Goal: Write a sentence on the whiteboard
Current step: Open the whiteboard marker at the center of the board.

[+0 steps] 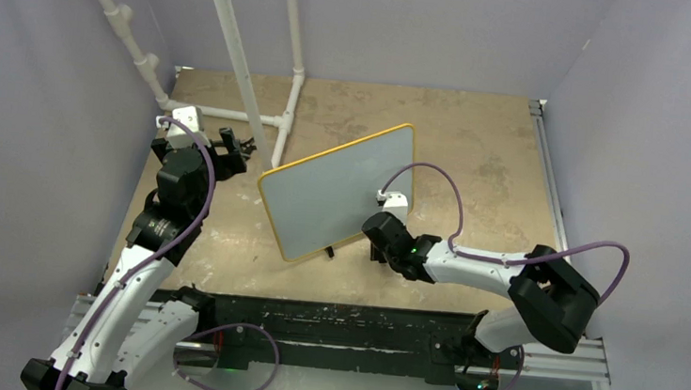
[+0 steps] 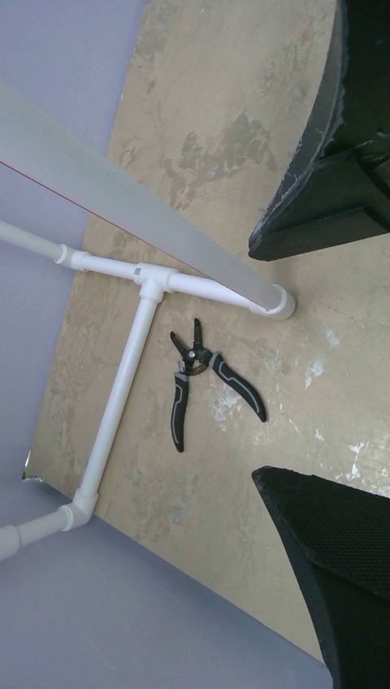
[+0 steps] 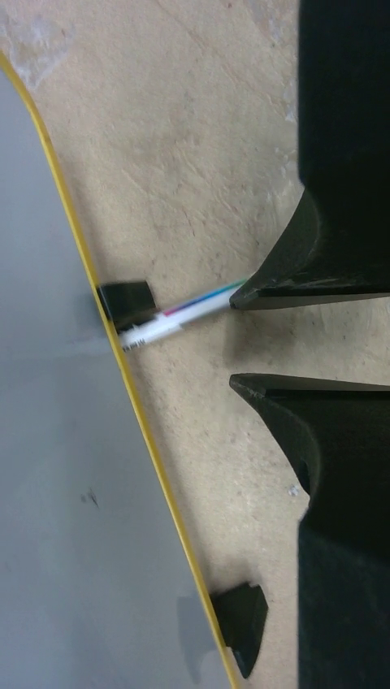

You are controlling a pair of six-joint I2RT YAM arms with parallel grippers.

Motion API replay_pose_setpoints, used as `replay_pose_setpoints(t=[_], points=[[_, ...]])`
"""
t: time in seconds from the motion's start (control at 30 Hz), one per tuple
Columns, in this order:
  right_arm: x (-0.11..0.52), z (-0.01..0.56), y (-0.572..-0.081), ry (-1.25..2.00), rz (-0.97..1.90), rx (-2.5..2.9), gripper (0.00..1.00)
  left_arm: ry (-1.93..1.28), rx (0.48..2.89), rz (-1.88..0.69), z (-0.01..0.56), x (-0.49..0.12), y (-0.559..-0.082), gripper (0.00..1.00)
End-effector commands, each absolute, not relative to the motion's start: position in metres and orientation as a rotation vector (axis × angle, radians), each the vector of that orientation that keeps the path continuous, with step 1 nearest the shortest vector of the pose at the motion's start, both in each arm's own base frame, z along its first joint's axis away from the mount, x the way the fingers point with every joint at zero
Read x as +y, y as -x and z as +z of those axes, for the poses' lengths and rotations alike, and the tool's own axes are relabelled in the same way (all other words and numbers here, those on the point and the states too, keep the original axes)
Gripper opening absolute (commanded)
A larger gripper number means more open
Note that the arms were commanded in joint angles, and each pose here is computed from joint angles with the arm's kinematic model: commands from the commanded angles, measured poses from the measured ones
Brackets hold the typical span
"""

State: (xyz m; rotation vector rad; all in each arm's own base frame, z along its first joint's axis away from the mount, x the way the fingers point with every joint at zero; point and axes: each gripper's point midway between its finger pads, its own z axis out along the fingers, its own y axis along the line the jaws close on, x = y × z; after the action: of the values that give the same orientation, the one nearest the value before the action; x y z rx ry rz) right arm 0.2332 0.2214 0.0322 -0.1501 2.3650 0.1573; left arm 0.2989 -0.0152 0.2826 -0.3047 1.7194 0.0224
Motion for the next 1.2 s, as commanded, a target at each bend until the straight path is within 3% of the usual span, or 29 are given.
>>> replay_pose_setpoints(t=[0.0, 0.67, 1.17], points=[[0.247, 0.042, -0.228, 0.221, 0.187, 2.351, 0.36, 0.304, 1.689, 0.001, 0.29, -0.016, -0.299, 0.97], [0.214, 0.052, -0.243, 0.086, 0.174, 2.367, 0.46, 0.302, 1.689, 0.004, 0.289, -0.016, -0.299, 0.97], [0.234, 0.028, -0.237, 0.161, 0.211, 2.458, 0.44, 0.293, 1.696, 0.003, 0.287, -0.017, -0.3, 0.97]])
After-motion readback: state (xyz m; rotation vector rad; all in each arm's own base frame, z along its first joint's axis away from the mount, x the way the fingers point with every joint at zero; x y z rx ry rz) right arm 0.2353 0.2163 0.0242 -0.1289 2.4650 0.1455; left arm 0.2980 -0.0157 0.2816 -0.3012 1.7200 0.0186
